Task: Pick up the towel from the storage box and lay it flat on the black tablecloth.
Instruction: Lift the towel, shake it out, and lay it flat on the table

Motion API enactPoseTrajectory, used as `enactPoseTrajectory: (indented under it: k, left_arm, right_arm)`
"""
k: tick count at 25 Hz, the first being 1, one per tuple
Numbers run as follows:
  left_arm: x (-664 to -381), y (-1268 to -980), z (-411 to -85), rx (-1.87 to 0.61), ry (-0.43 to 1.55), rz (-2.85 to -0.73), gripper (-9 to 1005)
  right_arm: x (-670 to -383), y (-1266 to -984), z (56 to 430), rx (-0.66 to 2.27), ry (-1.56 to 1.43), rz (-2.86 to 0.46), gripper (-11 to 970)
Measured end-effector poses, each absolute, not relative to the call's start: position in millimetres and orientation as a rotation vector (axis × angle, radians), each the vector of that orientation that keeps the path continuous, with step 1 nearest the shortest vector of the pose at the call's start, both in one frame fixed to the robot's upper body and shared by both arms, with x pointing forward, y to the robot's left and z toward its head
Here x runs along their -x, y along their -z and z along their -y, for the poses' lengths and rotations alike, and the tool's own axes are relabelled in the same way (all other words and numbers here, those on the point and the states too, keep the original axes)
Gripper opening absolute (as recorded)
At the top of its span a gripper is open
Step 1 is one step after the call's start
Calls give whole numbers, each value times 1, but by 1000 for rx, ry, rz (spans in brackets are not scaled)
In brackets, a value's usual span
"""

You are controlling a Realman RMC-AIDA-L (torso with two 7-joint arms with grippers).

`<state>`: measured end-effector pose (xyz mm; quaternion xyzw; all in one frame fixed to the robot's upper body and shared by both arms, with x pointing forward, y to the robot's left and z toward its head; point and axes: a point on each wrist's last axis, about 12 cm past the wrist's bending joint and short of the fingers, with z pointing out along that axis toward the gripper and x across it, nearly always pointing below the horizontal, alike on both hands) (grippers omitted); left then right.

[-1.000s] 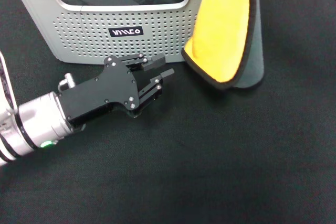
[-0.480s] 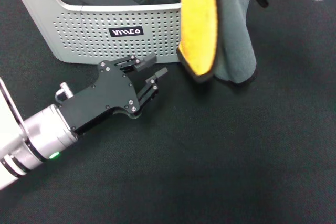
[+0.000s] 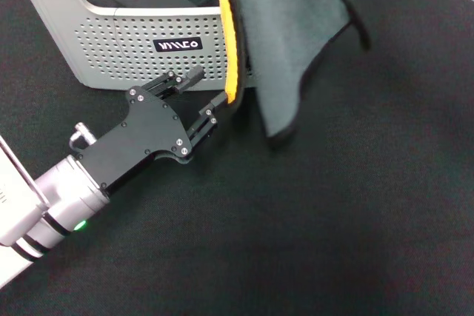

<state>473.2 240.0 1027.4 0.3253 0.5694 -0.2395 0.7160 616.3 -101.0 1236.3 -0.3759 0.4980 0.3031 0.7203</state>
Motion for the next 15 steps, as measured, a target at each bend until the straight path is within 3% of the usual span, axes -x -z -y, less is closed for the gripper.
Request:
enactPoseTrajectory:
  k: [15]
  left_arm:
    - [-466,-1030,-247,-650,586,-1254,440]
  right_arm:
    - [-623,-1229,111,826,-620,-1123,83]
